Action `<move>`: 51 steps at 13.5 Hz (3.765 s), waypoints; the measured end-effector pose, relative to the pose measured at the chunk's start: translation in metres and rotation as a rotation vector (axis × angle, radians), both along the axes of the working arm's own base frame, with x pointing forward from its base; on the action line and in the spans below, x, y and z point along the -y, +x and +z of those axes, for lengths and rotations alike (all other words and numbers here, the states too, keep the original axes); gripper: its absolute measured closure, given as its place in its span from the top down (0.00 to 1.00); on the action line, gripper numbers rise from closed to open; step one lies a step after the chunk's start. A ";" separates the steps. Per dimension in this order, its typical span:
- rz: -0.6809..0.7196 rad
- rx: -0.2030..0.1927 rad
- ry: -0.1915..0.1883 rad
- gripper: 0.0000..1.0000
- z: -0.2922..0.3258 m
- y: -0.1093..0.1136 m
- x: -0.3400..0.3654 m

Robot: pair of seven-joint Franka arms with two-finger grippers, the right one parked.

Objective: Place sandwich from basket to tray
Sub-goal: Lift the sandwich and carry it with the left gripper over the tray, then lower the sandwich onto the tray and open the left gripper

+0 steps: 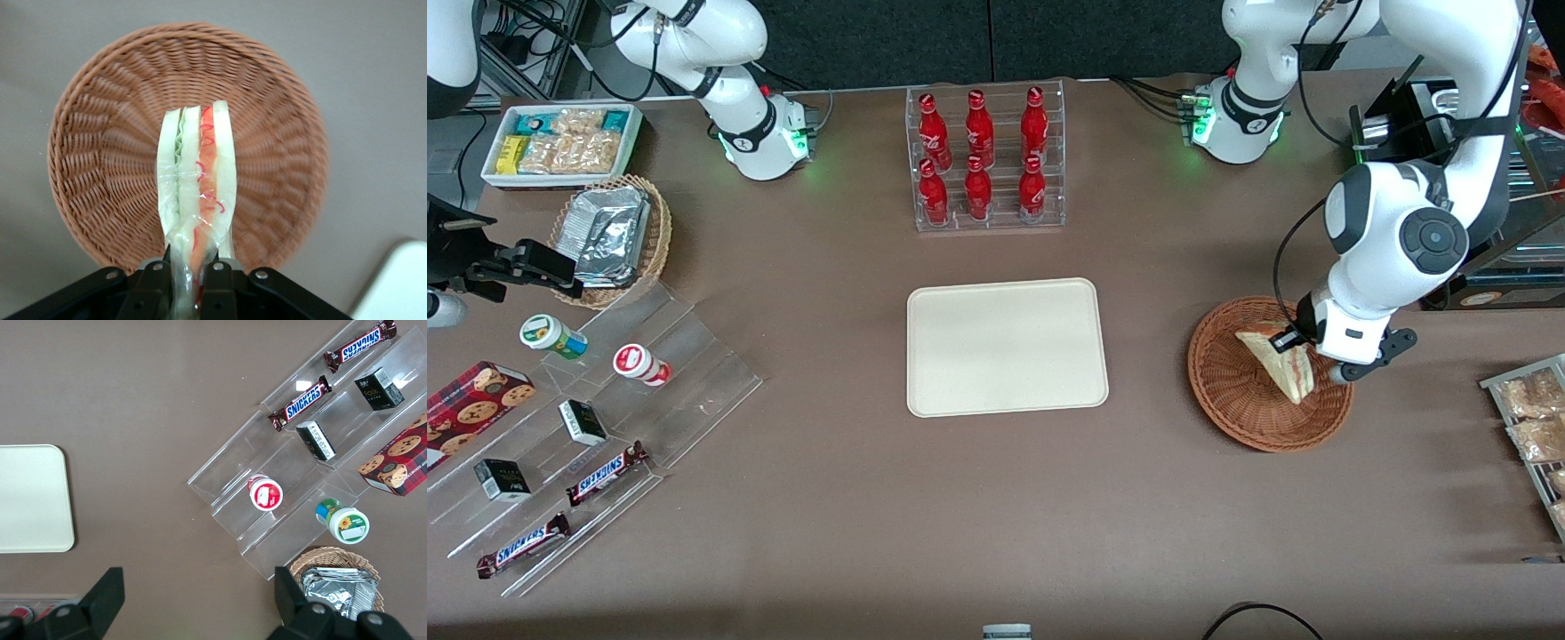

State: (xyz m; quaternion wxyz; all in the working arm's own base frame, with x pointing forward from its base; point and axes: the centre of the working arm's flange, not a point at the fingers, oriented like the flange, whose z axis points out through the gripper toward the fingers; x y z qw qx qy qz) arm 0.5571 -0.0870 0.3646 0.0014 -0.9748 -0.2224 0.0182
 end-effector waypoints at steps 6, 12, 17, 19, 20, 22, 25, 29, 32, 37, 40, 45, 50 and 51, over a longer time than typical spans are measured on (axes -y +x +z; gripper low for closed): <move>-0.224 0.018 0.015 0.16 0.014 -0.004 0.146; -0.260 0.024 0.027 0.16 -0.035 -0.017 0.297; -0.356 -0.007 0.005 0.16 -0.065 -0.044 0.364; -0.391 -0.016 0.011 0.16 -0.079 -0.054 0.382; -0.406 -0.024 0.014 0.16 -0.086 -0.060 0.389; -0.423 -0.033 0.013 0.16 -0.097 -0.067 0.399; -0.438 -0.031 0.003 0.16 -0.104 -0.071 0.410; -0.457 -0.026 -0.005 0.16 -0.109 -0.078 0.422; -0.485 -0.014 0.011 0.16 -0.114 -0.083 0.428; -0.482 0.001 -0.003 0.16 -0.118 -0.081 0.429; -0.464 -0.002 -0.003 0.16 -0.123 -0.081 0.429; -0.449 -0.012 -0.001 0.24 -0.130 -0.082 0.430; -0.386 0.026 -0.018 0.74 -0.105 -0.070 0.431; -0.369 0.029 -0.007 0.83 -0.091 -0.067 0.429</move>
